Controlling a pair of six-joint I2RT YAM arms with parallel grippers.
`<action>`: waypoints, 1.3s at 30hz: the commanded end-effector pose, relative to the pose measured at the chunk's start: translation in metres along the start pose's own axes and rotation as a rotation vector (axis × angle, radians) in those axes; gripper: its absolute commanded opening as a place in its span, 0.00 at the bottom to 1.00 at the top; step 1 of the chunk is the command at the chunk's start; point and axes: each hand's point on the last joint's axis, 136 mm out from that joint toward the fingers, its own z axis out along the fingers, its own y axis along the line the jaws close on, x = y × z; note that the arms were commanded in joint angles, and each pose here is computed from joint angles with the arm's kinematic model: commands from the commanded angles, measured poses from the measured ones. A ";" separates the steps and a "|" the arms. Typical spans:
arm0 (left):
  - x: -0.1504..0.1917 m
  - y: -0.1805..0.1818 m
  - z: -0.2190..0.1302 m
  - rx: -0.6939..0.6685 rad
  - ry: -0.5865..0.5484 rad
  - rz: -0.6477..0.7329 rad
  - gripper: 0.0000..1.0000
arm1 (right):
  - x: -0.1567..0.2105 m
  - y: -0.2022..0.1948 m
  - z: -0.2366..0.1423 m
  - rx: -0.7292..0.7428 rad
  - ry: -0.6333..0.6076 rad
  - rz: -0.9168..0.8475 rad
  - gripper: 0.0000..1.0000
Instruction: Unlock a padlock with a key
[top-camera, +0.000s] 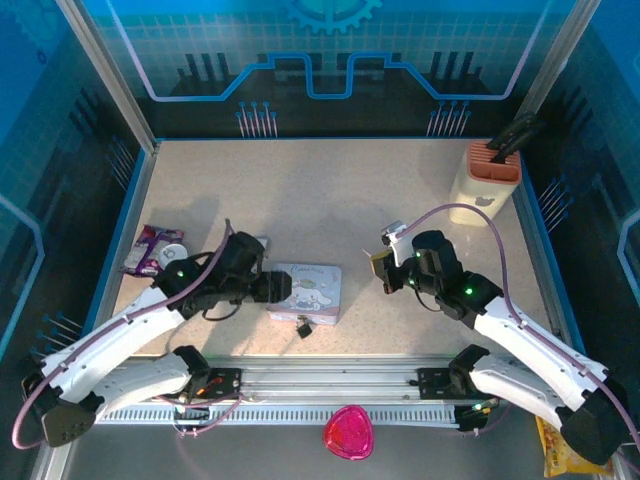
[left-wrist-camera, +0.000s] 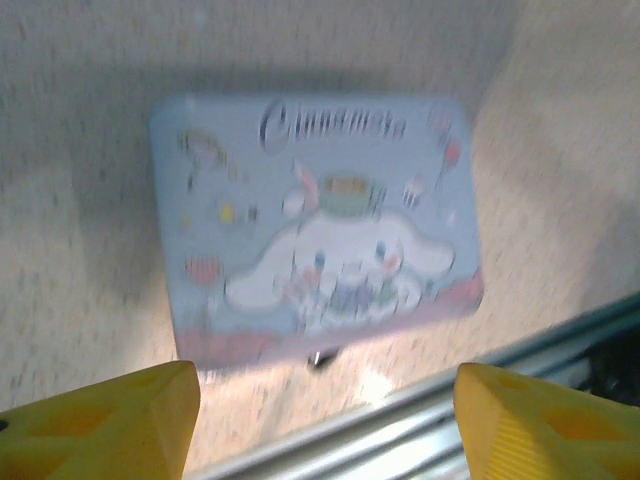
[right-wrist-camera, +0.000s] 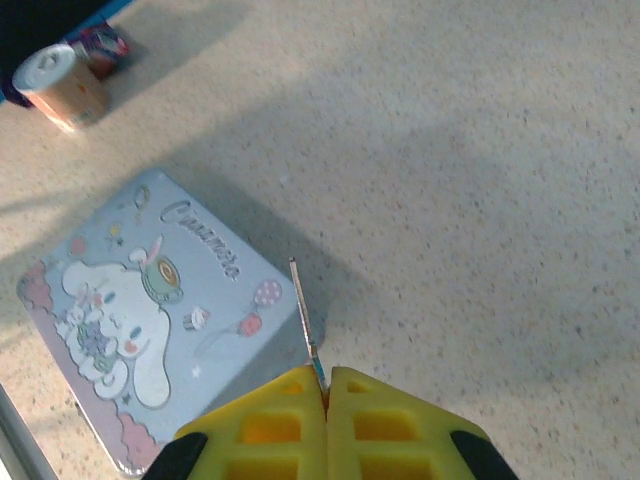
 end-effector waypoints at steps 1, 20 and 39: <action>0.038 0.016 -0.004 -0.145 0.128 -0.039 0.69 | 0.009 -0.004 -0.006 0.042 0.035 0.003 0.00; 0.056 -0.020 0.109 -0.189 0.071 -0.050 0.75 | 0.004 0.009 -0.002 0.006 -0.005 0.024 0.00; -0.028 -0.045 0.176 -0.179 -0.073 -0.017 0.74 | 0.002 0.010 0.000 0.008 -0.026 0.062 0.00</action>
